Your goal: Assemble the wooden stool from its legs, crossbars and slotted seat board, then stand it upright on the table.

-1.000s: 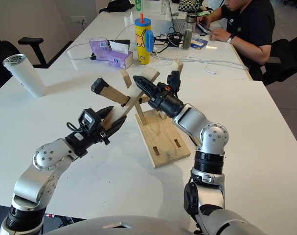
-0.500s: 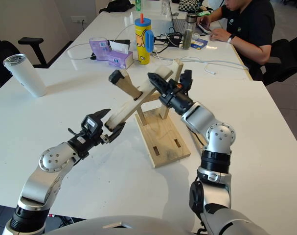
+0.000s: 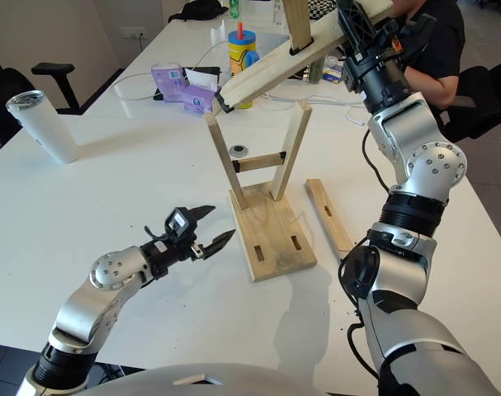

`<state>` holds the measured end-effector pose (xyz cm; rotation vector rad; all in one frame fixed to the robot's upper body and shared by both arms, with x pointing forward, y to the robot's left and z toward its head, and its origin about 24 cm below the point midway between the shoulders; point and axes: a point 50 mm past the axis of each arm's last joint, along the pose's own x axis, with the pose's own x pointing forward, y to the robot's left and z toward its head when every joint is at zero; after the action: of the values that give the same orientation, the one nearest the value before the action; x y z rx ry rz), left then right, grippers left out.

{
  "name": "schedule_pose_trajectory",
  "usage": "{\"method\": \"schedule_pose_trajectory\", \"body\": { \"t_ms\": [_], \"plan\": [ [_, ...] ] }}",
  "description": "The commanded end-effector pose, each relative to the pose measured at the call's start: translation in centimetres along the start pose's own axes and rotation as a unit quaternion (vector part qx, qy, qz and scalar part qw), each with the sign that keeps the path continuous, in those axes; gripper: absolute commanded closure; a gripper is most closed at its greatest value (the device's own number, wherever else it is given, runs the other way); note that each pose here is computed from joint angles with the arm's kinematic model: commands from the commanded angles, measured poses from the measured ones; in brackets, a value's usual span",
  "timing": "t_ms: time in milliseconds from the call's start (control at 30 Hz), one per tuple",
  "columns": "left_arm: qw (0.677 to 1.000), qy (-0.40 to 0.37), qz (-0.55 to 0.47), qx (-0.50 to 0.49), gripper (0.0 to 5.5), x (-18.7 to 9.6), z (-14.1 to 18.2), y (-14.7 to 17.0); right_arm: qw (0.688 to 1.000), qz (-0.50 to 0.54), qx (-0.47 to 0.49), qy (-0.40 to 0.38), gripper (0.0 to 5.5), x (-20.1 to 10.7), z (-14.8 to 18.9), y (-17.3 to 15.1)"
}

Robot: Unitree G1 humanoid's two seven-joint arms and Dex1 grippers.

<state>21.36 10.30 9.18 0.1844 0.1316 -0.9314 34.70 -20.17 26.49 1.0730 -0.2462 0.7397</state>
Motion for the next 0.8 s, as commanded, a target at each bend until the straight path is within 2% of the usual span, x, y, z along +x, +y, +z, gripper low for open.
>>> {"method": "schedule_pose_trajectory", "body": {
  "t_ms": [33, 200, 333, 567, 700, 800],
  "plan": [
    [0.997, 0.02, -0.072, -0.006, 1.87, 1.7, -0.5, -1.1, 1.0, -0.004, -0.007, 0.005, 4.47, -0.2, 0.0, -0.3],
    [0.992, 0.032, -0.117, -0.021, 1.87, 3.0, -0.8, -1.1, 1.0, -0.009, -0.006, 0.01, 4.47, -0.1, -0.3, -0.6],
    [0.986, 0.075, -0.145, -0.019, 1.87, 4.1, -2.0, -1.3, 1.0, -0.014, -0.002, 0.016, 4.47, 0.0, -0.6, -0.7],
    [0.977, 0.12, -0.178, 0.007, 1.87, 4.7, -2.8, -3.0, 0.999, -0.028, 0.004, 0.036, 4.47, -0.5, -1.4, -1.0],
    [0.975, 0.144, -0.166, 0.027, 1.87, 4.5, -3.3, -3.5, 0.998, -0.035, 0.007, 0.046, 4.47, -0.7, -1.8, -1.1],
    [0.972, 0.186, -0.126, 0.067, 1.87, 4.0, -4.7, -2.4, 0.998, -0.039, 0.008, 0.05, 4.47, -0.8, -2.0, -1.1]
  ]
}}
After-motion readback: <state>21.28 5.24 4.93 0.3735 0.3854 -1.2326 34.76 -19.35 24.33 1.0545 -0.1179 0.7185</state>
